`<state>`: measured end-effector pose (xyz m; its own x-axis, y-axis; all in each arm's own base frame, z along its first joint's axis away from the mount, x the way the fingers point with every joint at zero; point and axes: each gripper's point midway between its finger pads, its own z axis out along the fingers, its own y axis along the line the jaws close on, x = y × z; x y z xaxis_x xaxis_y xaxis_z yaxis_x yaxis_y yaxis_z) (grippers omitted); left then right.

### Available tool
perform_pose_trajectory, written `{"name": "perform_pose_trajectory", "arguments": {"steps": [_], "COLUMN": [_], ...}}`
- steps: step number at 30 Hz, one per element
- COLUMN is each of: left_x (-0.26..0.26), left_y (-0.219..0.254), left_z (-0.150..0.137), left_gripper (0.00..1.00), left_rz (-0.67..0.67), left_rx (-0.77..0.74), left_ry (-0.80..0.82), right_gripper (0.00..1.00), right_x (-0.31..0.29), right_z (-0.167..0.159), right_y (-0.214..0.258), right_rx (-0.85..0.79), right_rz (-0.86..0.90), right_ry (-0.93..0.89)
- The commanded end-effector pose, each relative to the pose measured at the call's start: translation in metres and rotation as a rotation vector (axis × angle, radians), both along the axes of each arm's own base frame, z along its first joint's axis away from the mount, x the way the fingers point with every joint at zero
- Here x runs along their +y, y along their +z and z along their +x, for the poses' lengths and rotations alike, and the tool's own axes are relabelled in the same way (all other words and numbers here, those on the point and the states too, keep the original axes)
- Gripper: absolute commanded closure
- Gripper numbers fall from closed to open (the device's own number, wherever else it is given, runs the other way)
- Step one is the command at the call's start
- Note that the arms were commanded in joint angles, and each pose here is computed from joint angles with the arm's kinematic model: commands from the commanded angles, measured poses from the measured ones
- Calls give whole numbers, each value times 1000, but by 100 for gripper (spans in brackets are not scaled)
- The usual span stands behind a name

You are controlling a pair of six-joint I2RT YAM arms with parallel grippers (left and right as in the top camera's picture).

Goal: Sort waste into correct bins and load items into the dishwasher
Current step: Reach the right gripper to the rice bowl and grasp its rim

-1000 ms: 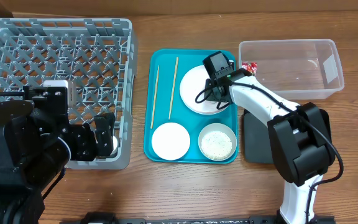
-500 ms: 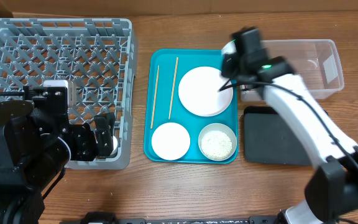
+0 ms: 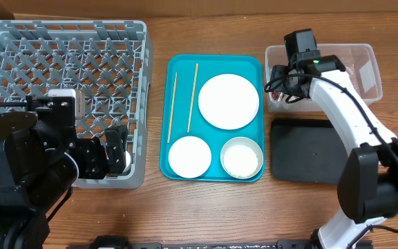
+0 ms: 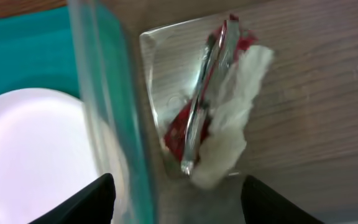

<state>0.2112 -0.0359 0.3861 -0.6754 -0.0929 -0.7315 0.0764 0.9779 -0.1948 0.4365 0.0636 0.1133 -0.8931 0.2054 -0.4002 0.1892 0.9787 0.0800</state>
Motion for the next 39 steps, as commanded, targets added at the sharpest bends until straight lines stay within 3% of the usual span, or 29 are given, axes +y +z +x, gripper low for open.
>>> {"name": "perform_pose_trajectory", "arguments": {"steps": [1,4,9,13,18,21,26,29,39], "left_x": [2,2,2,2,2,2,2,2,2], "left_y": [3,3,3,3,2,2,2,2,2], "left_z": [0,0,0,0,1,1,1,2,2], "left_gripper": [0,0,0,0,0,0,0,0,0], "left_rz": [-2,-2,-2,-2,-2,-2,-2,-2,-2], "left_rx": [-9,-9,-9,-9,-8,-8,-6,-5,-3], "left_ry": [15,15,15,15,15,15,15,15,15], "right_gripper": [32,31,31,35,51,51,53,61,68], "right_x": [22,38,54,75,127,151,166,167,172], "right_z": [-7,-42,-101,-142,-186,-207,-211,-211,-208], "right_y": [83,143,166,129,62,22,-21,-40,-59], "right_rx": [-177,-281,-266,-116,59,124,189,236,266], "right_rz": [115,168,172,178,200,144,13,-9,-15], "right_ry": [68,132,219,283,458,542,581,576,576]}}
